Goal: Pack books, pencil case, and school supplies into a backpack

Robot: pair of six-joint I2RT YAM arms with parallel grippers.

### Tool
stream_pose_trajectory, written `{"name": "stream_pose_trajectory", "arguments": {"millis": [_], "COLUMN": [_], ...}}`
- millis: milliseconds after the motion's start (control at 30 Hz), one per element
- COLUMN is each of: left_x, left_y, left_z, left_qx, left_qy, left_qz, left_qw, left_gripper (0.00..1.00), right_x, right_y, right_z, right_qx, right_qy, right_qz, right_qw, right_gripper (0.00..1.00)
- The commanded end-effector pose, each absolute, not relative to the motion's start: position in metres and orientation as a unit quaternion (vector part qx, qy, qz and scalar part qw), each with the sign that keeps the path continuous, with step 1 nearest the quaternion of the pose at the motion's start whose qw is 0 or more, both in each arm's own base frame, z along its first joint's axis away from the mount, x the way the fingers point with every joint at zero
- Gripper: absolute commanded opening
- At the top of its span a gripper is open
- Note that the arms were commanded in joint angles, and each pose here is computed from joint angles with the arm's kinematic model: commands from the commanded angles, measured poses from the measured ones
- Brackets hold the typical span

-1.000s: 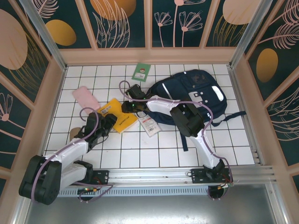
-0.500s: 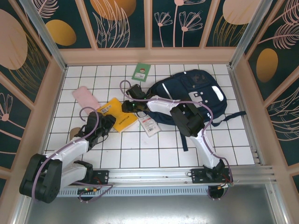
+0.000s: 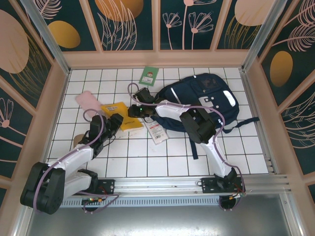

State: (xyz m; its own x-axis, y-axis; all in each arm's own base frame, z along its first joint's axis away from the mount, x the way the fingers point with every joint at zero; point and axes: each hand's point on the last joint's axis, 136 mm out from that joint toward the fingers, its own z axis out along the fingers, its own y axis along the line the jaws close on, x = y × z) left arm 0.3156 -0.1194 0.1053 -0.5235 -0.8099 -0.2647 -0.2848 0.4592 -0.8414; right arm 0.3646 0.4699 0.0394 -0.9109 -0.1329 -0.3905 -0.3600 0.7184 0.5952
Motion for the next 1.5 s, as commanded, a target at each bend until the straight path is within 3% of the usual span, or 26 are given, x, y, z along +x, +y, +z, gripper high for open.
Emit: {"name": "stream_pose_trajectory", "arguments": {"millis": [0, 267, 367, 500, 800, 1033, 1333, 1467], "left_x": [0.33, 0.329, 0.327, 0.321, 0.321, 0.322, 0.323, 0.321], "left_y": [-0.135, -0.122, -0.117, -0.11, -0.114, -0.122, -0.128, -0.128], "left_z": [0.157, 0.134, 0.134, 0.133, 0.172, 0.187, 0.198, 0.199], "left_qx": [-0.314, -0.343, -0.344, -0.345, -0.297, -0.278, -0.26, -0.257], "left_qy": [0.744, 0.78, 0.791, 0.798, 0.797, 0.787, 0.784, 0.786], "left_qz": [-0.45, -0.383, -0.36, -0.339, -0.35, -0.376, -0.393, -0.392], "left_qw": [0.382, 0.357, 0.356, 0.36, 0.394, 0.402, 0.404, 0.403], "left_gripper": [0.5, 0.24, 0.18, 0.0, 0.0, 0.0, 0.0, 0.0], "right_x": [0.324, 0.33, 0.339, 0.364, 0.401, 0.394, 0.381, 0.386], "right_y": [0.487, 0.483, 0.48, 0.458, 0.35, 0.274, 0.24, 0.237], "right_z": [0.045, 0.054, 0.077, 0.113, 0.172, 0.141, 0.081, 0.084], "right_qx": [-0.164, -0.161, -0.165, -0.154, -0.118, -0.124, -0.146, -0.148], "right_qy": [0.903, 0.903, 0.899, 0.905, 0.924, 0.944, 0.956, 0.952], "right_qz": [0.382, 0.381, 0.381, 0.345, 0.199, 0.071, -0.022, -0.037], "right_qw": [0.109, 0.119, 0.141, 0.197, 0.304, 0.297, 0.253, 0.264], "right_gripper": [0.33, 0.34, 0.36, 0.39, 0.47, 0.47, 0.49, 0.5]}}
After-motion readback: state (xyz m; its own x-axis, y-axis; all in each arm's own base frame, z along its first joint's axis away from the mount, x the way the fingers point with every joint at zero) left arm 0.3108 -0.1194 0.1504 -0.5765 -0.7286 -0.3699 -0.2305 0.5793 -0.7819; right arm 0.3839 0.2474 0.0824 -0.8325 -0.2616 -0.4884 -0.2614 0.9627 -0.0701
